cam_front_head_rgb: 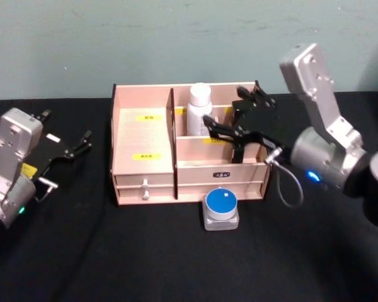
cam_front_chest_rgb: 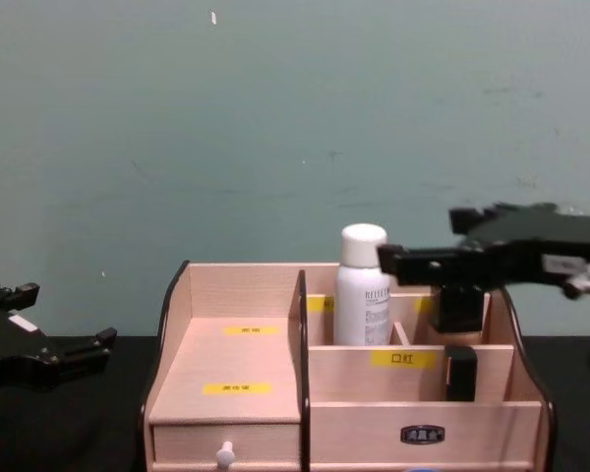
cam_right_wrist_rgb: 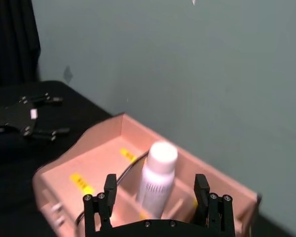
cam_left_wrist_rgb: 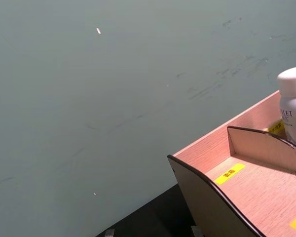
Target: Pick up the facial cleanser and watermelon frost from the table and place them into the tiered storage box.
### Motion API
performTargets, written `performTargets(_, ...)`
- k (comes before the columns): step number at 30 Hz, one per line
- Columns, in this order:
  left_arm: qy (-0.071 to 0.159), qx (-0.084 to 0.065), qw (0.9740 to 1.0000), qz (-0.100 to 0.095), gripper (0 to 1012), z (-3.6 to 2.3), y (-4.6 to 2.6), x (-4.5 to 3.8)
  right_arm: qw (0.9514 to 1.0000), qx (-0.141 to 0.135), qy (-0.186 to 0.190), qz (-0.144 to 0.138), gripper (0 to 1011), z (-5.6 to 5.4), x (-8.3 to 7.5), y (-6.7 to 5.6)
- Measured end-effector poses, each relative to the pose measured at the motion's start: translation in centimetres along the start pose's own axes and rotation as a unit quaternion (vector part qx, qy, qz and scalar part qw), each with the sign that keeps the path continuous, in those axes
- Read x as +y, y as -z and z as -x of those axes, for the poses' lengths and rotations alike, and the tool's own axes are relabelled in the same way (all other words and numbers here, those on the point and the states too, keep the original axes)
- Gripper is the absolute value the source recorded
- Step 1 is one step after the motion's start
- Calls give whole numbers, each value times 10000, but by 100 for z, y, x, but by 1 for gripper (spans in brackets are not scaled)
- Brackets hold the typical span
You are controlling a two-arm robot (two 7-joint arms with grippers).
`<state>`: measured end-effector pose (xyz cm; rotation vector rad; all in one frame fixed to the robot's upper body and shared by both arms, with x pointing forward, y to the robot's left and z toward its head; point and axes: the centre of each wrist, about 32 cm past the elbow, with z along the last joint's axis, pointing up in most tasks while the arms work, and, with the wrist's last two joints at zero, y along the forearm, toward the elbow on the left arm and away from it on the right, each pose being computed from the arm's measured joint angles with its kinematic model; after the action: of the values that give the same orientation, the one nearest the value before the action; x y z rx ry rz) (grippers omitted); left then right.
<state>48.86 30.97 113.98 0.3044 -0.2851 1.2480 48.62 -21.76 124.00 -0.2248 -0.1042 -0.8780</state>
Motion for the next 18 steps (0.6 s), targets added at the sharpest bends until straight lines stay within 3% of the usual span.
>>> performTargets(6,0,0,10000,-1,1001,0,0,0,9989,174,96,427,1002,275,-449,-114)
performTargets(10,0,0,10000,0,1001,0,0,0,9985,170,84,509,1002,435,-682,-152)
performTargets(18,0,0,10000,-1,1001,0,0,0,9961,281,62,839,1002,751,-1010,-62)
